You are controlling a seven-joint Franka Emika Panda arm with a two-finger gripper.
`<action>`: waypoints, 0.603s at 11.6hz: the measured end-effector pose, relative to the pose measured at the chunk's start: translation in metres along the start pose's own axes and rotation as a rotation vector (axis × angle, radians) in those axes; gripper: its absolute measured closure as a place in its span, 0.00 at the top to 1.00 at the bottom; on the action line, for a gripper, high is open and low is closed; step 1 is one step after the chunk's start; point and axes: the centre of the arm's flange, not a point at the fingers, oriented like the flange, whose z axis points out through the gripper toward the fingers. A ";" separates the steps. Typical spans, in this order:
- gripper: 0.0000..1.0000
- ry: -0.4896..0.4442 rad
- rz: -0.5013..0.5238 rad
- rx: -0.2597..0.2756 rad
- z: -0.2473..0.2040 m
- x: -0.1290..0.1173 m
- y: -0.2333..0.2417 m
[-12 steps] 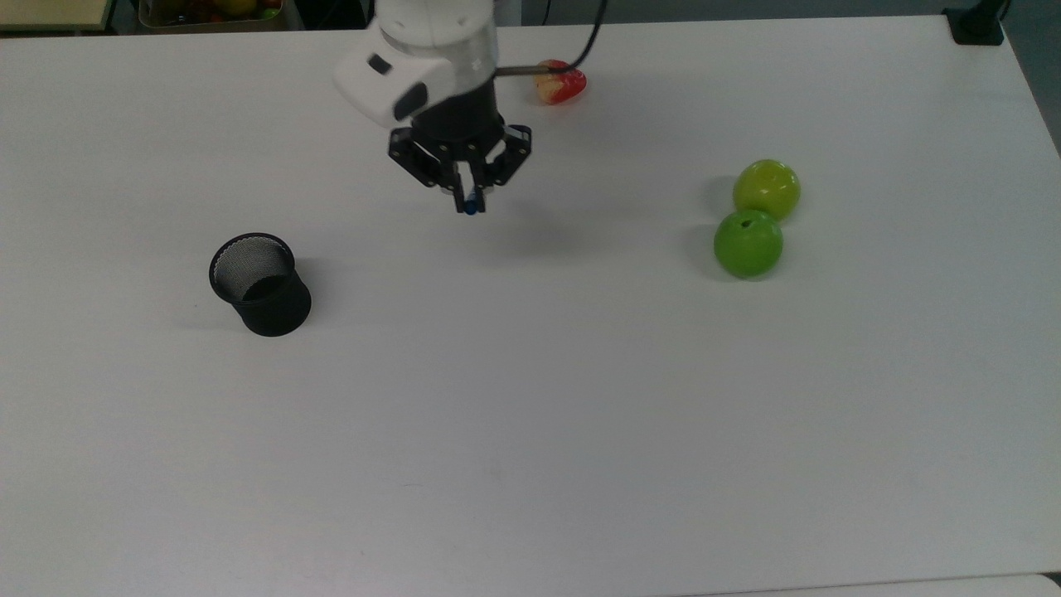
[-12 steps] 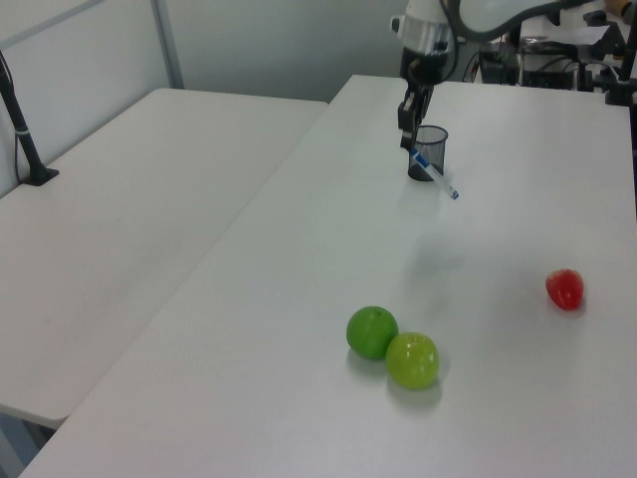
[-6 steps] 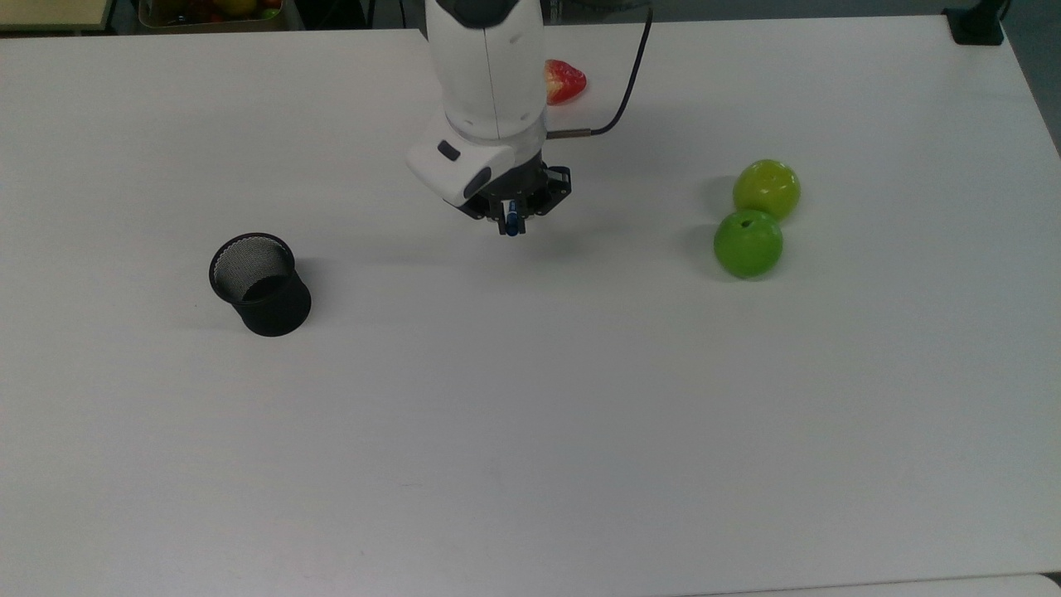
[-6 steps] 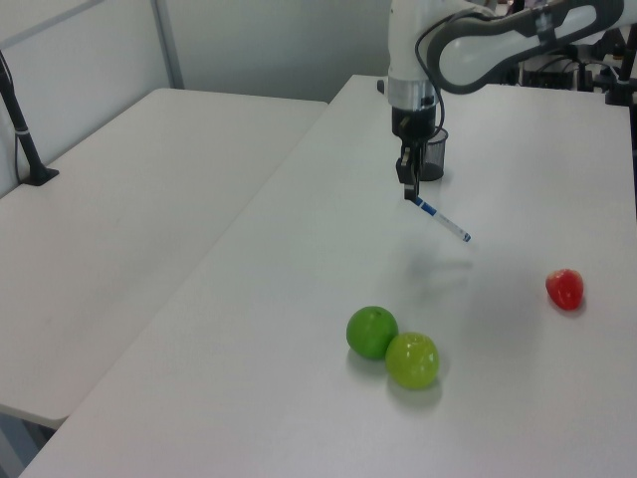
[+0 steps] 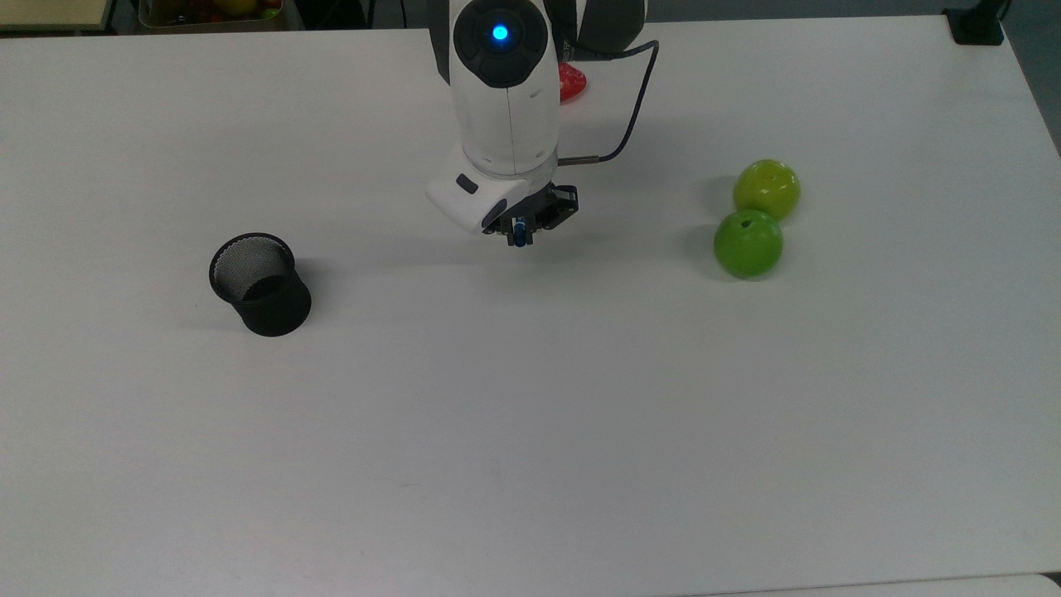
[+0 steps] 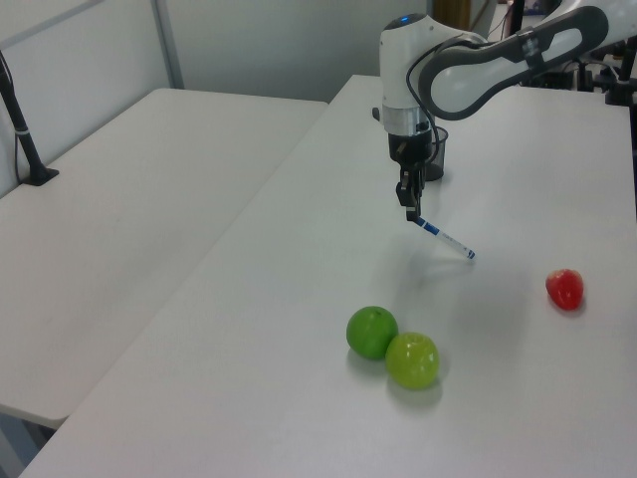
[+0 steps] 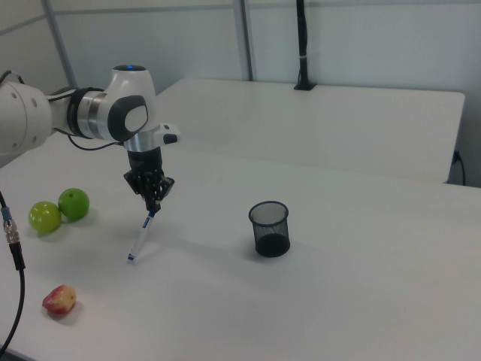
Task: Take marker pen
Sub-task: 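Lower the marker and open the gripper to release it on the table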
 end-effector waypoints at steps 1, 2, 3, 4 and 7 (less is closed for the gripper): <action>0.18 0.000 0.000 0.000 0.000 0.000 0.000; 0.18 0.000 0.000 0.000 0.000 0.000 0.000; 0.21 0.000 0.000 0.000 0.000 0.000 0.000; 0.23 0.001 0.000 0.000 0.000 0.000 0.000; 0.59 0.001 -0.004 -0.011 0.000 0.000 0.001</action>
